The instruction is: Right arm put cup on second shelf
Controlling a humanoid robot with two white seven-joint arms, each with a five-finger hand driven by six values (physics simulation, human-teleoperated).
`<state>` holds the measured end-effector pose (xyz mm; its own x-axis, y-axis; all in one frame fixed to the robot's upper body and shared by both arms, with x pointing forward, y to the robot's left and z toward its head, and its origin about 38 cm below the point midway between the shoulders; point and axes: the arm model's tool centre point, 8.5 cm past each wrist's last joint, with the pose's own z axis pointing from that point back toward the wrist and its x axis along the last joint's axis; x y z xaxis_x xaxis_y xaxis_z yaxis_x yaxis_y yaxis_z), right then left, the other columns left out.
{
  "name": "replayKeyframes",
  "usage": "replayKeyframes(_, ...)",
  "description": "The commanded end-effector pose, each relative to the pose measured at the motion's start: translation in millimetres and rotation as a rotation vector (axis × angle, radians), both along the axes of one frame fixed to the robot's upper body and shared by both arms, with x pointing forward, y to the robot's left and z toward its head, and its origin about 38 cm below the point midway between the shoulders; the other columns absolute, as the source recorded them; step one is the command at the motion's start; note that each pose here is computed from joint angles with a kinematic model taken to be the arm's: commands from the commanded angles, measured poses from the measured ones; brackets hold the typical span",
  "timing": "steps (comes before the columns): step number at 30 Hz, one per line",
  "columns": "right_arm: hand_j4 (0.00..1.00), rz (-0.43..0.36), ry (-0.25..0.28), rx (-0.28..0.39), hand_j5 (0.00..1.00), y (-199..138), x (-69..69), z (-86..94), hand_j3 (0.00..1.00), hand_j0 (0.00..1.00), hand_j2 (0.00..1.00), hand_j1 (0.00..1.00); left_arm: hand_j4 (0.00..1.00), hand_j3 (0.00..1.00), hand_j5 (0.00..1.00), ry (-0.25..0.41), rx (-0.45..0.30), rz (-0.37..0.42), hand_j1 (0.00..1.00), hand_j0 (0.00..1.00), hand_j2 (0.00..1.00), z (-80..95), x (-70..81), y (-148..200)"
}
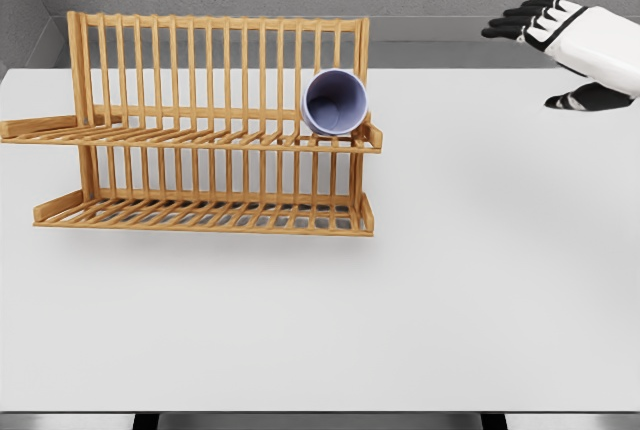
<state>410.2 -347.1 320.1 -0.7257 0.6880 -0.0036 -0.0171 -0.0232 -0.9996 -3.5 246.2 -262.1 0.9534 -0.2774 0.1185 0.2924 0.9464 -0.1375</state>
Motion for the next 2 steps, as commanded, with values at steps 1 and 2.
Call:
replayKeyframes(1, 1.0, -0.012, -0.013, 0.023, 1.0, -3.8, -0.2, 4.2, 1.0, 1.0, 1.0, 1.0, 1.0, 1.0, 1.0, -0.001, 0.0, 0.0, 1.0, 1.0, 1.0, 0.0, 1.0, 0.0)
replayKeyframes(2, 1.0, -0.011, -0.013, 0.025, 1.0, -3.4, -0.2, 4.1, 1.0, 1.0, 1.0, 1.0, 1.0, 1.0, 1.0, 0.0, -0.001, -0.001, 1.0, 1.0, 1.0, 0.0, 0.0, -0.1)
